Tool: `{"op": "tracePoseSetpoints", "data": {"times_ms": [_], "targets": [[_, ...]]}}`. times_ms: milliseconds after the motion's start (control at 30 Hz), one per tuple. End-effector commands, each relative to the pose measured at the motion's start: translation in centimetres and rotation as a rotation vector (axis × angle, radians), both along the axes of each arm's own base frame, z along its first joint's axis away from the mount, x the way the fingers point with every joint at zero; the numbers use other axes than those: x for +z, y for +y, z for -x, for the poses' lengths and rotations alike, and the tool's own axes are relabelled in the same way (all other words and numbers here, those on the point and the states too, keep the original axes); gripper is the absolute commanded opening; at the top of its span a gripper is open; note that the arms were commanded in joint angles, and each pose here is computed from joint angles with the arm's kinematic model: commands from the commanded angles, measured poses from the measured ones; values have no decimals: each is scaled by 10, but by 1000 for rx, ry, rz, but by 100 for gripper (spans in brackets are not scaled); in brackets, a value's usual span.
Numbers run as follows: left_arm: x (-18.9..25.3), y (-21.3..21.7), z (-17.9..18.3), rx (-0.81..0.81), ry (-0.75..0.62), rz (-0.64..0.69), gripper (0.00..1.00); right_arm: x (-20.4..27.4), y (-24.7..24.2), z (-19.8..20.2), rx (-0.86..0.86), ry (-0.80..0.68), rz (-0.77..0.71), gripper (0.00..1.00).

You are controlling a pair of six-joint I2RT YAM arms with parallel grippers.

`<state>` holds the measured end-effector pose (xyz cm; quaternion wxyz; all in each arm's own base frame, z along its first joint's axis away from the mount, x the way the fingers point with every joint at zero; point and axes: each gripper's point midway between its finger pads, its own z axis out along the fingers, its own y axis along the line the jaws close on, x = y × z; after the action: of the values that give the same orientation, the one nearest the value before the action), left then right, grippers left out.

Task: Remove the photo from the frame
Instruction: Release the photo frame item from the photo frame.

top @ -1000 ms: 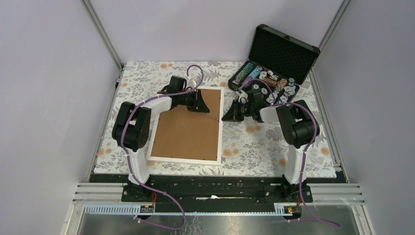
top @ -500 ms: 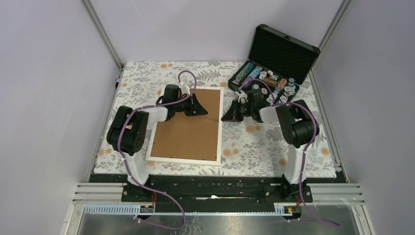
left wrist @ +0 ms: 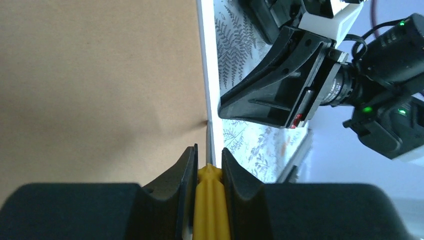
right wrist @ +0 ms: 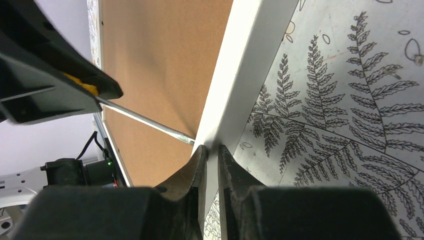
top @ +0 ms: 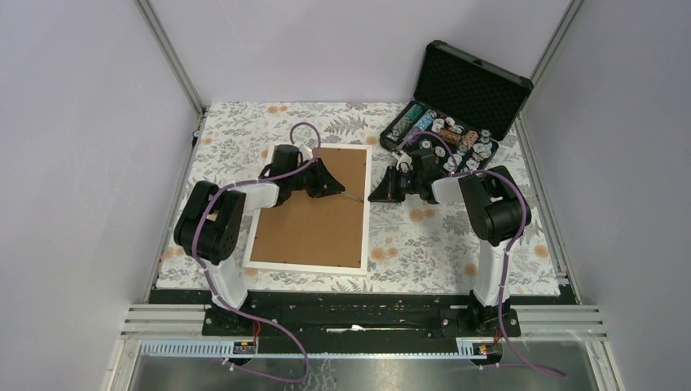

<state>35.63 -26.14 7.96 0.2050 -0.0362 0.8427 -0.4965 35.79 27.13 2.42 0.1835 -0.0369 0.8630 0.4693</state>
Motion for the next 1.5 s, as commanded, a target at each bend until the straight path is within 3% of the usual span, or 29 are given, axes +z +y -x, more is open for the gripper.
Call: {"op": "tracePoseSetpoints", "data": {"times_ms": [0,333,667,1067,1333,1467], "targets": [[4,-47,80,-139,148,-200,0,-34,16,12,19,13,80,5],[5,-82,111,-114,218,-265,0,-35,16,12,15,13,83,3],[4,-117,100,-167,63,-398,0,-37,20,16,29,21,76,3],[9,-169,107,-207,31,-410,0,-40,20,17,28,28,79,2],[10,-182,113,-179,39,-455,0,-38,20,16,27,24,86,3],[32,-172,97,-168,-61,-489,0,-30,20,13,34,0,92,4]]}}
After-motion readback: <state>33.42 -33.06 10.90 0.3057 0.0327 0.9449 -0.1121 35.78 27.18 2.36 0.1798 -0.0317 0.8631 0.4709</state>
